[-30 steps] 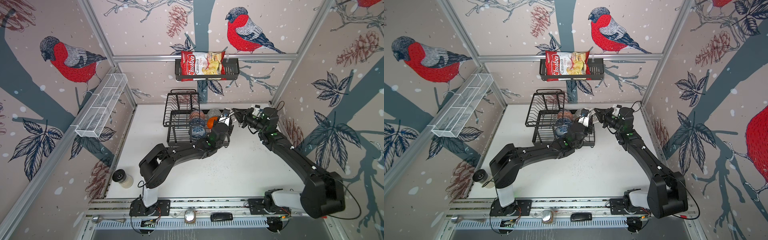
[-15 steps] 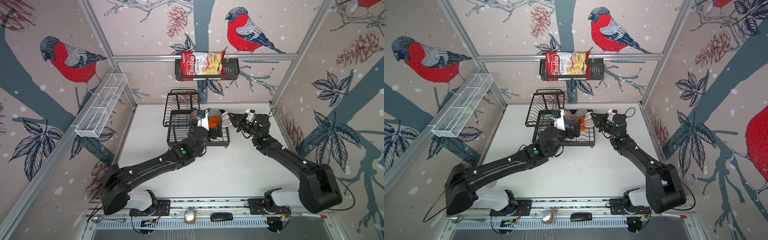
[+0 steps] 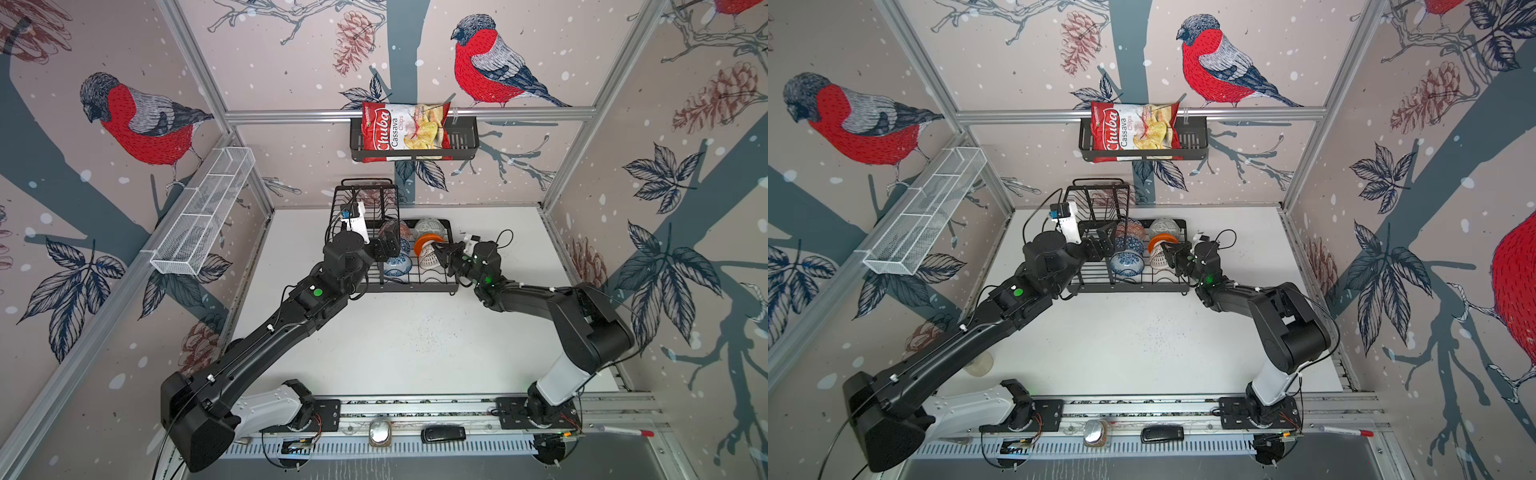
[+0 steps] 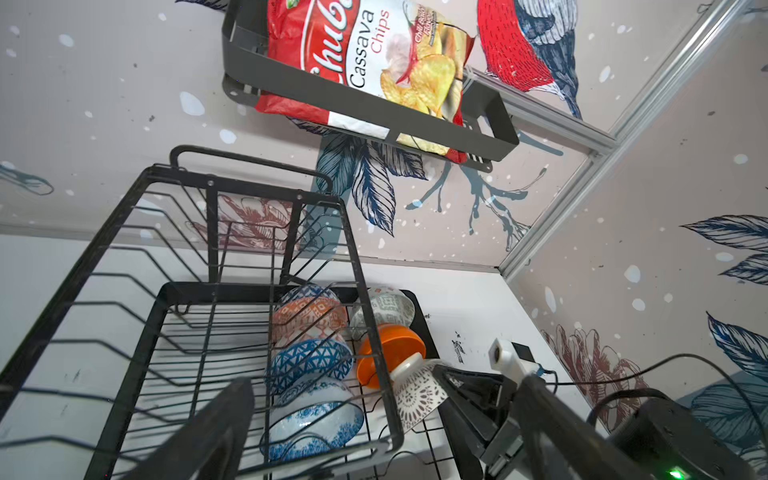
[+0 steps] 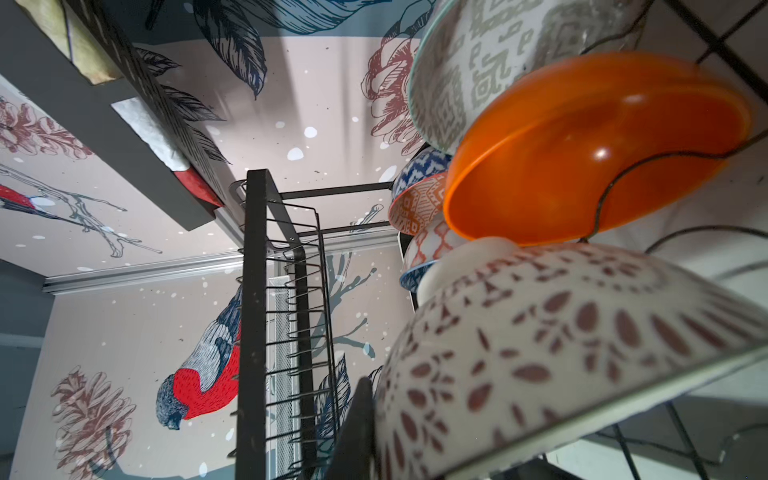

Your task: Load the bowls into the dish rack

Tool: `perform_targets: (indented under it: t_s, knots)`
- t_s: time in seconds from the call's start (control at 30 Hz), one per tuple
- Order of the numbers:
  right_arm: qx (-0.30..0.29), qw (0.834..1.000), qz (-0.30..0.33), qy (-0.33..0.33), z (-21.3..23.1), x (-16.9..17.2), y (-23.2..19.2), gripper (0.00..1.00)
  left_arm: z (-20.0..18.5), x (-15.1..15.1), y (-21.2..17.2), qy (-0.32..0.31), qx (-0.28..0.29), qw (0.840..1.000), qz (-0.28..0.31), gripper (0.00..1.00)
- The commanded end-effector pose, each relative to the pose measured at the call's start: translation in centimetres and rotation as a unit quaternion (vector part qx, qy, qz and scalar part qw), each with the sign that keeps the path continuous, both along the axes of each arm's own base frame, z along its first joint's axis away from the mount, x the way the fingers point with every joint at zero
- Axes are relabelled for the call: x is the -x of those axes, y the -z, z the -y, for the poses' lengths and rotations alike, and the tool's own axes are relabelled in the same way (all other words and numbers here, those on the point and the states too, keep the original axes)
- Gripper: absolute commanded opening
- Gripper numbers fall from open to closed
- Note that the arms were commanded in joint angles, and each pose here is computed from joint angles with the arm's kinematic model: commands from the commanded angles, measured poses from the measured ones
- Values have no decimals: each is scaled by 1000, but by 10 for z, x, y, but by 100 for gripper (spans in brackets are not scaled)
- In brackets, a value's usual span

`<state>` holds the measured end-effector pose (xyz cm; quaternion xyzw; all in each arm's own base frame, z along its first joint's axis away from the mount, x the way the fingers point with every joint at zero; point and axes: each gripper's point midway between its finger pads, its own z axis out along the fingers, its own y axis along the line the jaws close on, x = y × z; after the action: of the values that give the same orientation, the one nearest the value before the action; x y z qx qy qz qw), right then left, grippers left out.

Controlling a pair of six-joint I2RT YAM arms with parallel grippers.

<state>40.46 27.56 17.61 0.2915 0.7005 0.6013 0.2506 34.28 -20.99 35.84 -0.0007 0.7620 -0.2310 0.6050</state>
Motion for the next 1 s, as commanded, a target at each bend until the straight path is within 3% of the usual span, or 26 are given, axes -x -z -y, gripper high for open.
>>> perform_targets:
  t_s: [0.0, 0.33, 0.83, 0.97]
  knots:
    - [-39, 998, 37, 13, -6, -6, -20, 0, 2, -3, 1, 19, -12, 1000, -3, 98]
    - [-42, 998, 13, 40, -8, 1, 14, 0, -4, -14, 11, 26, -12, 999, -17, 98]
    - [-50, 992, 58, 97, 9, 7, 17, 0, -7, -11, 15, 39, -10, 999, -18, 98]
    - [-45, 993, 37, 103, 10, 6, 29, 0, -5, -9, 19, 45, -6, 999, -23, 98]
